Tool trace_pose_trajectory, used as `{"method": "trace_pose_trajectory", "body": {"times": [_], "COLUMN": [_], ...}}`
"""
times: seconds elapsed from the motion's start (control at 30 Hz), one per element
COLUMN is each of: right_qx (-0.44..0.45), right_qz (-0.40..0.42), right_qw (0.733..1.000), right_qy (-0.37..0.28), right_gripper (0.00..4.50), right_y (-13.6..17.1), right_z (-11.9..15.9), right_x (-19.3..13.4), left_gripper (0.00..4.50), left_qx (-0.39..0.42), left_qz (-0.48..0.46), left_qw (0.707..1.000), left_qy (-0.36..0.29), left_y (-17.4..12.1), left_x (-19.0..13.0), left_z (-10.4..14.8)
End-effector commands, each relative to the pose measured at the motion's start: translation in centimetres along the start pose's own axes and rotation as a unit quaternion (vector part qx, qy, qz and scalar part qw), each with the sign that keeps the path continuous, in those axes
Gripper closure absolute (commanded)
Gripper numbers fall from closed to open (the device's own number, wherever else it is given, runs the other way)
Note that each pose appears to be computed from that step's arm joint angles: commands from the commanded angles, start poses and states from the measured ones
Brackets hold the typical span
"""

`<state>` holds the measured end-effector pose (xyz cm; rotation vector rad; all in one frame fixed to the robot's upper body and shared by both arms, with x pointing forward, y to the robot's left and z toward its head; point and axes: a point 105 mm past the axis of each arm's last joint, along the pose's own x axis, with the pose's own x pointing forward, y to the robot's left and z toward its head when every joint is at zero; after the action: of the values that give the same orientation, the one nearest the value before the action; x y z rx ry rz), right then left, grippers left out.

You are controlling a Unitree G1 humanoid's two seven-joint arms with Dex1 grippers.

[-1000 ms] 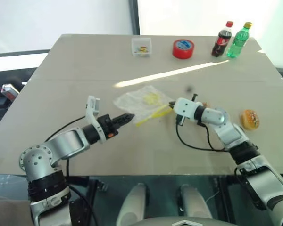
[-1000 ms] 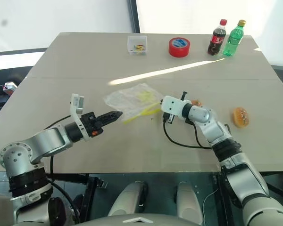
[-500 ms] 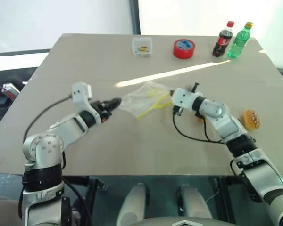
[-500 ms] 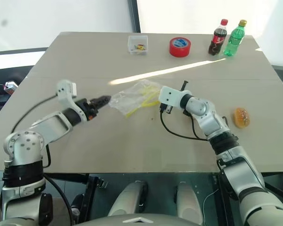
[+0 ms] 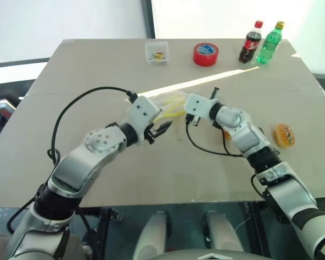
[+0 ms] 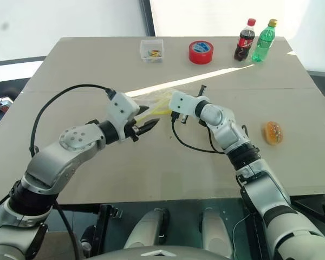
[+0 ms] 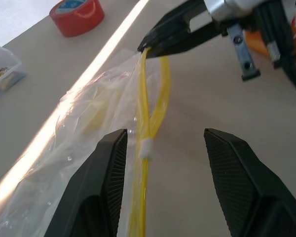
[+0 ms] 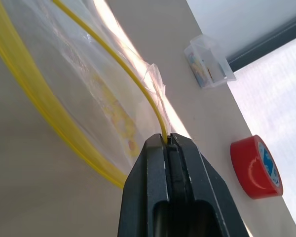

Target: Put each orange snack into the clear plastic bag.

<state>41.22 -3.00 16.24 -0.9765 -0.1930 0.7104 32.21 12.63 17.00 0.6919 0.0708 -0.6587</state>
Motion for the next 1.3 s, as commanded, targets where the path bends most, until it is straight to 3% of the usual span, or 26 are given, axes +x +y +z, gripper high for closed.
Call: {"method": "trace_pose_trajectory", "body": {"times": [0.03, 0.63, 0.67, 0.87, 1.17, 1.3], "right_qx": [-0.009, -0.007, -0.008, -0.007, -0.013, -0.017], "right_qz": [-0.022, -0.017, -0.017, -0.019, -0.020, -0.019], "right_qw": [0.999, 0.999, 0.999, 0.999, 0.999, 0.999], "right_qy": [-0.024, -0.029, -0.029, -0.029, -0.025, -0.022], "right_gripper": [4.50, 4.50, 4.50, 4.50, 4.50, 3.12], "right_y": [-1.3, -0.7, -0.7, -0.9, -1.3, -1.4], "right_z": [1.7, 2.1, 2.2, 2.1, 1.8, 1.7], "right_x": [0.2, 0.6, 0.6, 0.5, 0.2, -0.3], "left_gripper": [1.90, 1.90, 2.41, 4.40, 4.40, 4.50], "left_qx": [0.084, 0.096, 0.096, 0.102, 0.118, 0.121], "left_qz": [-0.001, 0.026, 0.026, 0.030, 0.044, 0.049], "left_qw": [0.996, 0.995, 0.995, 0.994, 0.991, 0.990], "left_qy": [0.010, 0.016, 0.015, 0.033, 0.053, 0.048], "left_y": [-0.2, 0.5, 0.5, 1.0, 1.7, 1.8], "left_x": [0.0, -0.2, -0.2, -0.4, -0.4, -0.3], "left_z": [-0.3, -0.9, -0.9, -1.8, -2.9, -3.0]}}
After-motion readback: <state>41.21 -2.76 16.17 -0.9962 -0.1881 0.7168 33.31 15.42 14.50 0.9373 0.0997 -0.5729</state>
